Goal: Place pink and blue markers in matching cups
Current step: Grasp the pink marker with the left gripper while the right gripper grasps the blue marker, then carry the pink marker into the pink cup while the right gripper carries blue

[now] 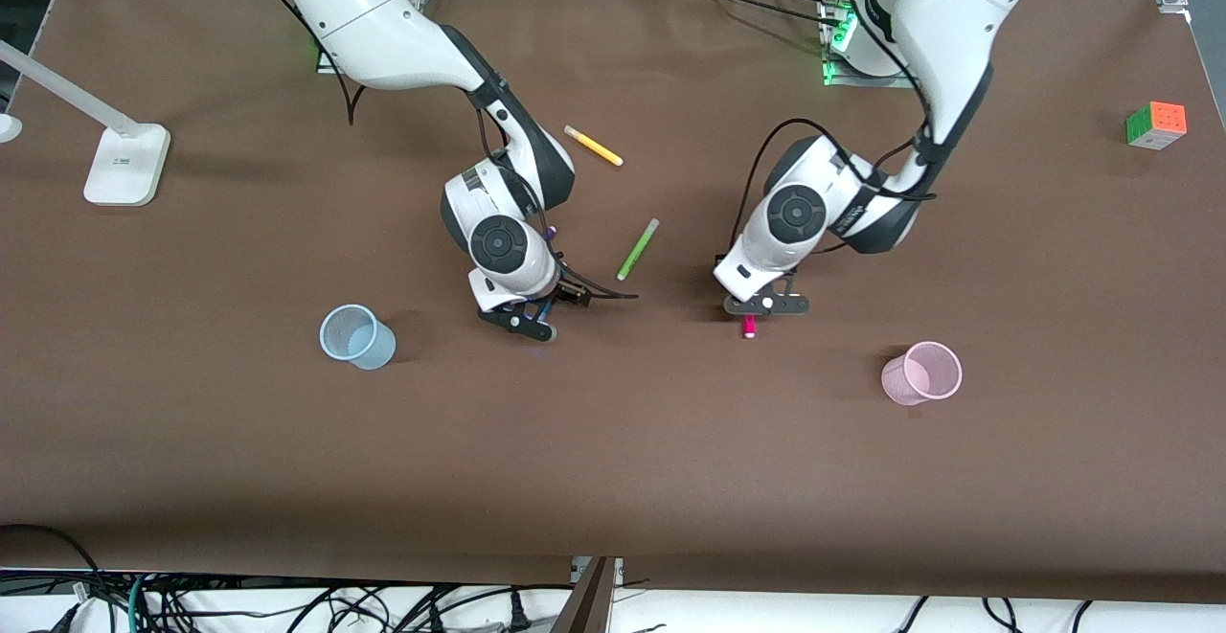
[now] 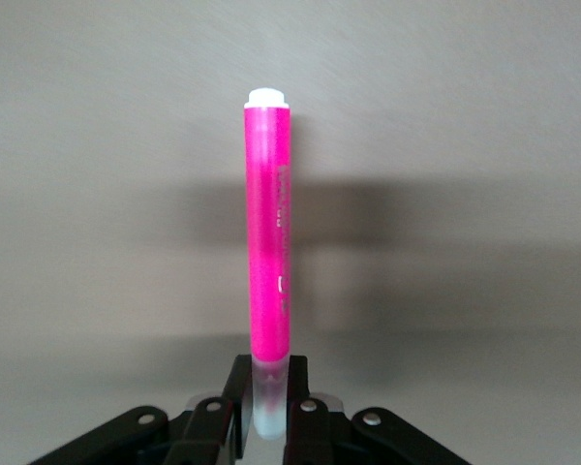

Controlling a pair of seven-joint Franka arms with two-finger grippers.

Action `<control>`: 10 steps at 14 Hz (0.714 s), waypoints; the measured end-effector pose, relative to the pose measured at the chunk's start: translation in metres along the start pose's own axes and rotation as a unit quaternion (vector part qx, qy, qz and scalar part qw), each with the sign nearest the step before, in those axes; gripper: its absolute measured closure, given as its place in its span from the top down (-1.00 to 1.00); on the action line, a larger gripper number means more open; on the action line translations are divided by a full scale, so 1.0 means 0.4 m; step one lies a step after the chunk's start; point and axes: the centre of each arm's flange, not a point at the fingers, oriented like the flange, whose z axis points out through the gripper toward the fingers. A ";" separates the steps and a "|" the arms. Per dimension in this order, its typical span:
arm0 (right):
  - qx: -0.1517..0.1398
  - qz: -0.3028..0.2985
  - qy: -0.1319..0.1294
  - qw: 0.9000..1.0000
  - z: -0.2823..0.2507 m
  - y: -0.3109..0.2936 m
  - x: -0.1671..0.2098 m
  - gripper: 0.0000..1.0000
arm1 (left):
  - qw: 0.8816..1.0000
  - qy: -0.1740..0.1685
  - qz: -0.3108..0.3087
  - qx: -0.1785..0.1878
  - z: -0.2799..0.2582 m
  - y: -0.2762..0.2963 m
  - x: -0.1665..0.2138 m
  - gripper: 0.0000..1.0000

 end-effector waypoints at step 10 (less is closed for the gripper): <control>-0.006 0.007 0.001 1.000 -0.074 0.008 0.040 -0.66 | 0.968 -0.056 0.178 0.170 -0.339 -0.299 0.126 -0.65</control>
